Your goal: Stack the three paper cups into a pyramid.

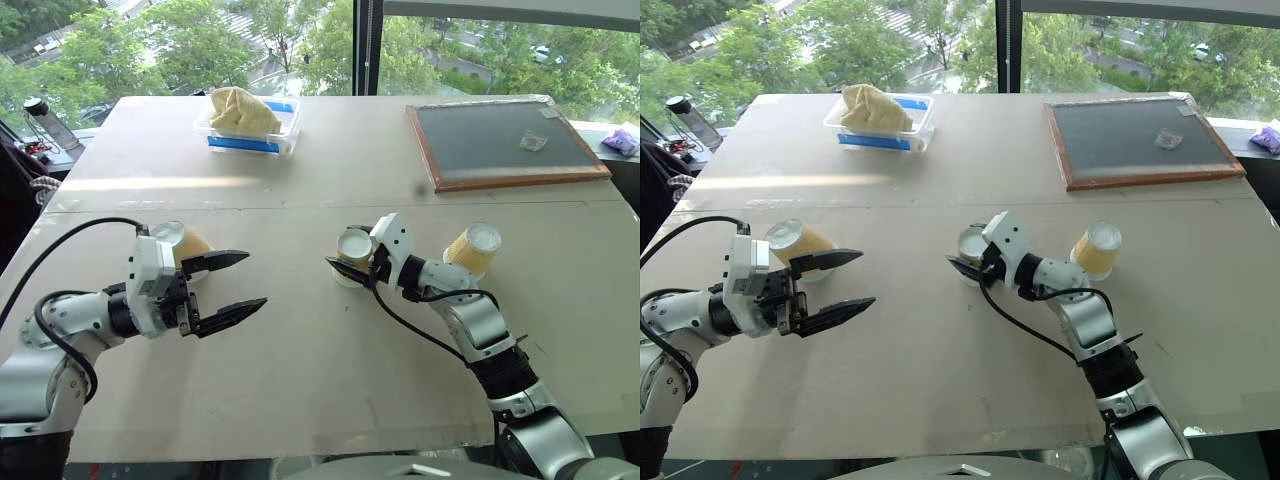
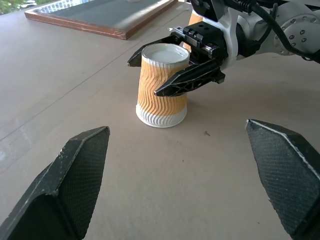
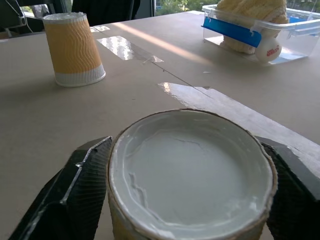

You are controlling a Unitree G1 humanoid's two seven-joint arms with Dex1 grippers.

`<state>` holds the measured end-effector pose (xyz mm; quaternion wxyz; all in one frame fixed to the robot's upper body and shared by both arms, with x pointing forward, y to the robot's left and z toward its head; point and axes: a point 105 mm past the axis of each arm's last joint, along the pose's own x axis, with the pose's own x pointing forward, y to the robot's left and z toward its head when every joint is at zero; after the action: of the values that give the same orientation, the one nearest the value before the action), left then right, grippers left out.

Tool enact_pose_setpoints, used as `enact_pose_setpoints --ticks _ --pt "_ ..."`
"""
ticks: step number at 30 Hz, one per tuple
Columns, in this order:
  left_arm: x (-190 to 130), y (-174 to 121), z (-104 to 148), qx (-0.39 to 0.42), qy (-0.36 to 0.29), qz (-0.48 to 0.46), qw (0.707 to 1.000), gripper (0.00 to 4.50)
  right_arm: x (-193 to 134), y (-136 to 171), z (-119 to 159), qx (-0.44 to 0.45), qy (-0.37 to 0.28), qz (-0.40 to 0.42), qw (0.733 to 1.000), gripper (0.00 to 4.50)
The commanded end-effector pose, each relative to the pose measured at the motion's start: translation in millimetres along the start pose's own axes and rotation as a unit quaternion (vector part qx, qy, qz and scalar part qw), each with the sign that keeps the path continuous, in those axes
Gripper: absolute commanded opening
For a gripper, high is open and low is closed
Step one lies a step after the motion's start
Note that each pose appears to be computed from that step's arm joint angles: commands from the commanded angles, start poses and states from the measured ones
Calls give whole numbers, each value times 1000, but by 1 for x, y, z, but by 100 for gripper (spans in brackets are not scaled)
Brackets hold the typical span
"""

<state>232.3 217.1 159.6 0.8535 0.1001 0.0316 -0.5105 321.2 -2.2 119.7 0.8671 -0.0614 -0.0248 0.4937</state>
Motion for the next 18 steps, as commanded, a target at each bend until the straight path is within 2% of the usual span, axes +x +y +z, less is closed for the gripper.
enact_pose_setpoints --ticks 1,6,10,13,18 --pt "2 -3 12 26 -10 -4 1000 450 -9 -7 29 -26 -57 -13 998 445" --pt "7 -3 13 31 -11 -20 999 450 -28 -4 55 -31 -87 -5 996 445" --pt "26 -6 27 49 -23 -71 996 450 -80 -21 72 -84 -112 -89 986 445" --pt "39 -9 34 48 -23 -99 994 450 -111 -41 78 -126 -119 -186 967 445" --pt "62 -19 53 50 -36 -144 988 450 -162 -64 51 -112 -59 -310 942 445"
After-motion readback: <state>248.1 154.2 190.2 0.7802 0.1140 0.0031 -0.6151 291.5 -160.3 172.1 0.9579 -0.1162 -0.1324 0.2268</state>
